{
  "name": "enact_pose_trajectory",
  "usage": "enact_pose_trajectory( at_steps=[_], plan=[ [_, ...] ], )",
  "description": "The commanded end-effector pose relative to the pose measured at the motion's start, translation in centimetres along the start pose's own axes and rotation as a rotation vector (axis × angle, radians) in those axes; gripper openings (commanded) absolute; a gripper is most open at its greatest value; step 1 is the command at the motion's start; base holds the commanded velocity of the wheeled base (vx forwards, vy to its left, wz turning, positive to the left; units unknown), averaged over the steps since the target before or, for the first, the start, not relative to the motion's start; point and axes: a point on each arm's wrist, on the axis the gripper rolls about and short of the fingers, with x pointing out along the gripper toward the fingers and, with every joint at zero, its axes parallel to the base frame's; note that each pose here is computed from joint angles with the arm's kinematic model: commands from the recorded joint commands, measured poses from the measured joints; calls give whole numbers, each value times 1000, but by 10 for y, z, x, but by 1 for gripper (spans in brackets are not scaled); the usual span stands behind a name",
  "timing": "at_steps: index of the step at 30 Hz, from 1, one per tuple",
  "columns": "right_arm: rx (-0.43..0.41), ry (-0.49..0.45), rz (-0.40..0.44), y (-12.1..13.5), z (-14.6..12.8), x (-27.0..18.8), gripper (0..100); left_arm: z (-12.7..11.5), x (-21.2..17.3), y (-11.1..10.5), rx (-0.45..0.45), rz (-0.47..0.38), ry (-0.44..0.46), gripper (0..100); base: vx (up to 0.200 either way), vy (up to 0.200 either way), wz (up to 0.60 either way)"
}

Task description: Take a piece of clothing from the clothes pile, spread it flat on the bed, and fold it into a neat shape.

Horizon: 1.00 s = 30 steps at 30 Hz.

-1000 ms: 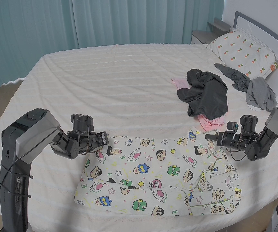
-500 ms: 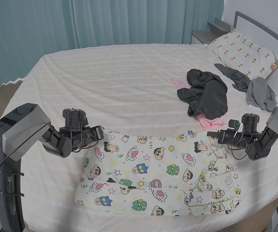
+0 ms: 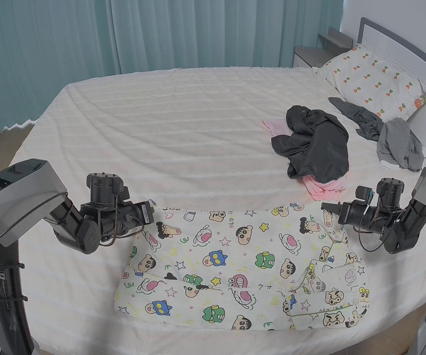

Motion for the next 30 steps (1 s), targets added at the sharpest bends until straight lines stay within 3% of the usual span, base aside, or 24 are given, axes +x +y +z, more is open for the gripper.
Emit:
enact_pose_trajectory(
  at_steps=[1,11,20,30],
  plan=[
    [-3,2,-1,8,-7,-14,0,-9,-19,-1,20,-6,-12,0,0,0,0],
    [-71,94,-3,16,-37,-33,0,-39,-38,2,31,-21,-17,0,0,0,0],
    [-132,119,-16,17,-66,-51,0,-63,-54,-1,42,-39,3,0,0,0,0],
    [-135,205,-20,22,-103,-69,0,-89,-68,1,45,-37,61,0,0,0,0]
  ],
)
